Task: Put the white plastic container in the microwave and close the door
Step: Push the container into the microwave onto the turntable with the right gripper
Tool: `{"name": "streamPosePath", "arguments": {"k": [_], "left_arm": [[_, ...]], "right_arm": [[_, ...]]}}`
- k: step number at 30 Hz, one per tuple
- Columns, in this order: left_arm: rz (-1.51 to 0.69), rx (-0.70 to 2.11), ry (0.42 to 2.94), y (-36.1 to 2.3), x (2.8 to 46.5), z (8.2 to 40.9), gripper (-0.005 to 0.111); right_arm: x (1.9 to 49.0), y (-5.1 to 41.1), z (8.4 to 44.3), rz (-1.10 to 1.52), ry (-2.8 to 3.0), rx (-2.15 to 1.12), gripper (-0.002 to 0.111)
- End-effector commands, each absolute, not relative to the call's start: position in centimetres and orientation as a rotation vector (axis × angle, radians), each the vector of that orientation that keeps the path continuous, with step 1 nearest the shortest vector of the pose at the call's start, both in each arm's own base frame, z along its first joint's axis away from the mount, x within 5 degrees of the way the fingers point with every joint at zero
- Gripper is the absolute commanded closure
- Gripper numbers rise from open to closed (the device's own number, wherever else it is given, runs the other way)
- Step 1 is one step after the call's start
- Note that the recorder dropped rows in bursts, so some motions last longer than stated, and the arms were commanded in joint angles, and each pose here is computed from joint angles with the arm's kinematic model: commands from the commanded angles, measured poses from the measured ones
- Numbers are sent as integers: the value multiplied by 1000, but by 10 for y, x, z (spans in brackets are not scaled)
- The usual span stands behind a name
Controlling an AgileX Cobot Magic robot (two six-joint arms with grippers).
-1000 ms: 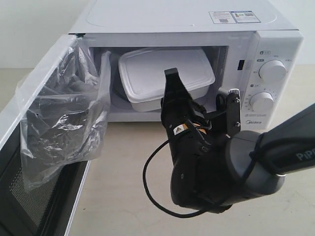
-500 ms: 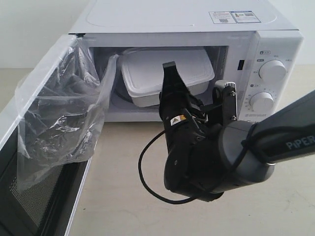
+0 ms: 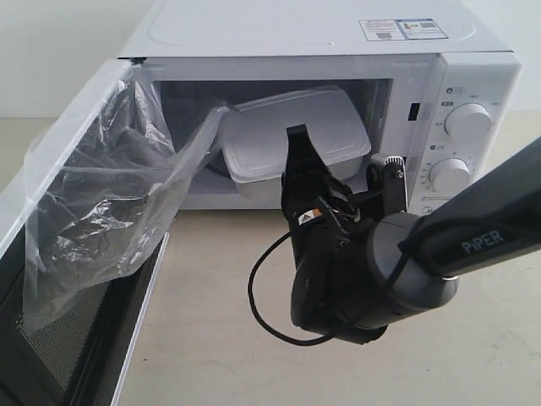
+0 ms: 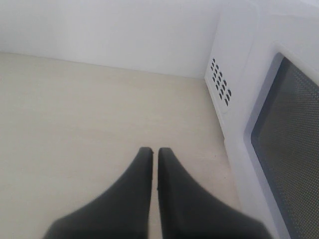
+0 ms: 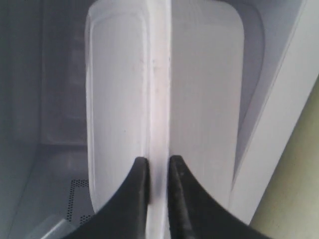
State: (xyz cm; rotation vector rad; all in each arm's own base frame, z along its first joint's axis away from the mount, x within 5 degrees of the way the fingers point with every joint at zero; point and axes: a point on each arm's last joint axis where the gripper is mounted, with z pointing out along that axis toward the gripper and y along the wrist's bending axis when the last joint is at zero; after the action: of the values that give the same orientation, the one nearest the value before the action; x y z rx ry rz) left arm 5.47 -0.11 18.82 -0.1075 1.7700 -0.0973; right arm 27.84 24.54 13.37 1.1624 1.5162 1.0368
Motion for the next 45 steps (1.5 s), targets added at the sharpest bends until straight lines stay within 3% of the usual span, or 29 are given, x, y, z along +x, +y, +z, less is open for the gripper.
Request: {"name": "streamPosePath", "arguments": {"k": [1, 45], "left_arm": [[-112, -121, 1764, -1, 55, 188, 102], [-112, -121, 1764, -1, 55, 188, 102]], "right_arm": [[285, 248, 142, 1072, 1497, 1149, 108], [303, 252, 151, 1065, 1518, 1130, 105]]}}
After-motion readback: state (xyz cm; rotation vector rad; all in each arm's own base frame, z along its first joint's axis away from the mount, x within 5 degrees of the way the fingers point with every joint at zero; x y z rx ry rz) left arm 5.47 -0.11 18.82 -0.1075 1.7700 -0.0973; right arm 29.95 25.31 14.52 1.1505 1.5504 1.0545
